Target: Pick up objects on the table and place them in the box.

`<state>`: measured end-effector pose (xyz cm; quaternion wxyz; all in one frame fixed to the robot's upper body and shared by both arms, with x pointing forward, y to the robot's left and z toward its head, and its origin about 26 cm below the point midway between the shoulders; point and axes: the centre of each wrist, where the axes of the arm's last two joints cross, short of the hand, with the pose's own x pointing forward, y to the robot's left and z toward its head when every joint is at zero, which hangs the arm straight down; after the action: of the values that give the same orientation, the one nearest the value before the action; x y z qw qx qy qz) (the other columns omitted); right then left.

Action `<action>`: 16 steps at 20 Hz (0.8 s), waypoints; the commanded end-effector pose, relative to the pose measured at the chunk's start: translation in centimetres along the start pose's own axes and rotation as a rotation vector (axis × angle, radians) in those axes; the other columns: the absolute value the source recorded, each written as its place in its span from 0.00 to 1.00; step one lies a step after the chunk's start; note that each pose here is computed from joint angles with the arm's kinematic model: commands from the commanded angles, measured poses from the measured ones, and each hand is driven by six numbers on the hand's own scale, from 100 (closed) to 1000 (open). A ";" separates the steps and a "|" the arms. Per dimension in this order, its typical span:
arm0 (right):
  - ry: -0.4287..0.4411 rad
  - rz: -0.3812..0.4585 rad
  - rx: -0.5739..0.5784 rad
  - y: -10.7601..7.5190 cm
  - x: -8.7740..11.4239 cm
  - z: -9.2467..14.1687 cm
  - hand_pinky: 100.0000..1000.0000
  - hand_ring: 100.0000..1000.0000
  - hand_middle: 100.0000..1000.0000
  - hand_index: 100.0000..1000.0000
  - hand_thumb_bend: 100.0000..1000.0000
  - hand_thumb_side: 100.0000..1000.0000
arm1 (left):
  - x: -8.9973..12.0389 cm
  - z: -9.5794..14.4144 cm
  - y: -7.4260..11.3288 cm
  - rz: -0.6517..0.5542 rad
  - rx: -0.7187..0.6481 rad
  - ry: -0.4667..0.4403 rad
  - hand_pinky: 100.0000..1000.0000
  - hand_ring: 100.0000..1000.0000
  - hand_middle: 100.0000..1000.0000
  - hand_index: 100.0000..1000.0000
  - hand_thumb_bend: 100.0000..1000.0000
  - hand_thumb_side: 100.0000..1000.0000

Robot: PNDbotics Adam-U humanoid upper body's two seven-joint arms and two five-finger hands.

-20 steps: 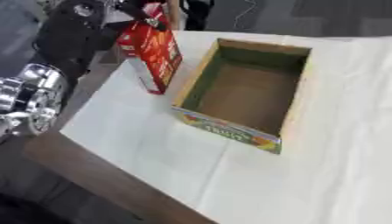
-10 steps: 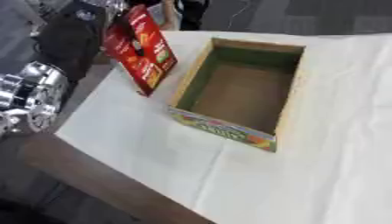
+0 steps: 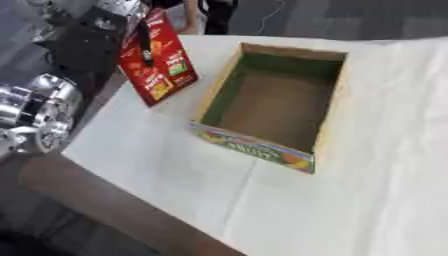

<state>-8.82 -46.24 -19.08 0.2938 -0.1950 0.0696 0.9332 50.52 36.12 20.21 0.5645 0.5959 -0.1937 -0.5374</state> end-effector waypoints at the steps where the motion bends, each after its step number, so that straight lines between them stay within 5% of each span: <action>1: 0.001 0.019 0.018 0.9 -0.7 0.4 0.33 0.45 0.57 0.72 0.00 1.00 | -0.3 -0.1 -0.1 0.030 0.001 -0.008 0.00 0.22 0.30 0.28 0.38 0.00; 4: -0.002 0.023 0.019 0.9 -0.7 0.4 0.33 0.45 0.57 0.72 0.00 1.00 | -1.4 -0.2 0.3 0.125 0.037 -0.009 0.00 0.00 0.10 0.13 0.09 0.06; 5: -0.002 0.025 0.018 0.9 -0.7 0.4 0.33 0.45 0.56 0.72 0.00 1.00 | -1.6 -0.3 0.3 0.162 0.059 -0.011 0.00 0.00 0.05 0.11 0.00 0.09; 8: -0.004 0.028 0.016 0.9 -0.8 0.3 0.33 0.45 0.56 0.72 0.00 1.00 | -2.6 -0.3 0.6 0.230 0.181 0.003 0.00 0.00 0.00 0.06 0.06 0.05; 16: -0.010 0.032 0.008 0.9 -0.9 0.3 0.33 0.45 0.56 0.72 0.00 1.00 | -4.9 -0.6 0.5 0.357 0.286 0.022 0.00 0.00 0.00 0.05 0.01 0.03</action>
<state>-8.45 -46.27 -19.13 0.2849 -0.1915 0.0643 0.9370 50.02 38.16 19.90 0.5693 0.6096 -0.3575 -0.4201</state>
